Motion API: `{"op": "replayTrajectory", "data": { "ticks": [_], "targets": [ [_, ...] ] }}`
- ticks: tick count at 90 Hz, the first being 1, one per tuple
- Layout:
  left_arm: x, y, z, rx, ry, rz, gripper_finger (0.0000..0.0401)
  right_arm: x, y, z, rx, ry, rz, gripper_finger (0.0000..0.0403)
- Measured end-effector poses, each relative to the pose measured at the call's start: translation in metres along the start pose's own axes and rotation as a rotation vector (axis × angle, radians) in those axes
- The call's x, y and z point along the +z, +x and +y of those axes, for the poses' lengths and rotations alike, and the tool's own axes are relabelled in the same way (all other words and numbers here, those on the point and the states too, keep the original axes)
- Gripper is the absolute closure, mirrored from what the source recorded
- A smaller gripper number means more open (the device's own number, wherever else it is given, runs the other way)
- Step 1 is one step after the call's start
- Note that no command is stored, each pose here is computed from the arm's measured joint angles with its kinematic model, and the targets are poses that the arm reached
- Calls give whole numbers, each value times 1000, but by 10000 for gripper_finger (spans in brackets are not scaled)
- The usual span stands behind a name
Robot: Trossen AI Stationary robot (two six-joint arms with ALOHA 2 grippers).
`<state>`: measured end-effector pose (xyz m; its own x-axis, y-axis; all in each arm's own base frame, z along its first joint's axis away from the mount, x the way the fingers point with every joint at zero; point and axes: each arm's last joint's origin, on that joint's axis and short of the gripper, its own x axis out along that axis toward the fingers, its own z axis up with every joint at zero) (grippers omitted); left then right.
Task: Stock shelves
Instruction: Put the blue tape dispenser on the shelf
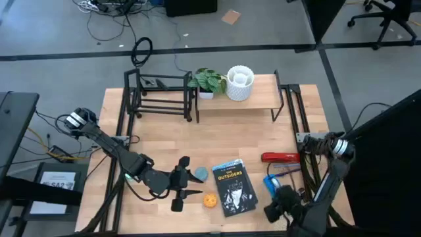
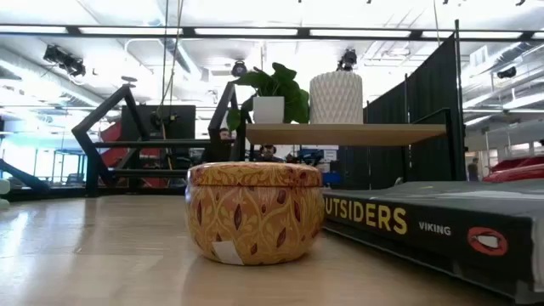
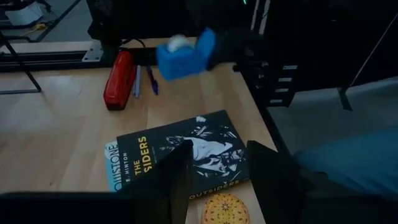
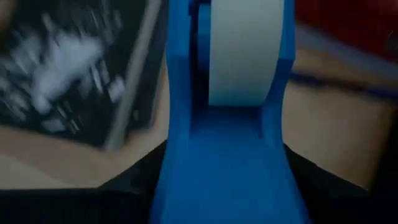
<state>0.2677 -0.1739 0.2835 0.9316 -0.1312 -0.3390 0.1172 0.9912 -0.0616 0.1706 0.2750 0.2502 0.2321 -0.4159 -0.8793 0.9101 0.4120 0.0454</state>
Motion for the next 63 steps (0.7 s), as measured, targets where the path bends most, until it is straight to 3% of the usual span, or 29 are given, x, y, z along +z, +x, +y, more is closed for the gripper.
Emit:
{"op": "replayTrajectory", "data": {
  "ticks": [24, 47, 63],
  "targets": [
    [0, 0, 0, 0, 21, 0, 270, 124, -18, -31, 167, 39, -131, 231],
    [0, 0, 0, 0, 27, 0, 270, 239, 8, -85, 23, 81, -190, 231],
    [0, 0, 0, 0, 27, -2, 270, 298, 25, -121, 7, 141, -170, 231]
  ]
}}
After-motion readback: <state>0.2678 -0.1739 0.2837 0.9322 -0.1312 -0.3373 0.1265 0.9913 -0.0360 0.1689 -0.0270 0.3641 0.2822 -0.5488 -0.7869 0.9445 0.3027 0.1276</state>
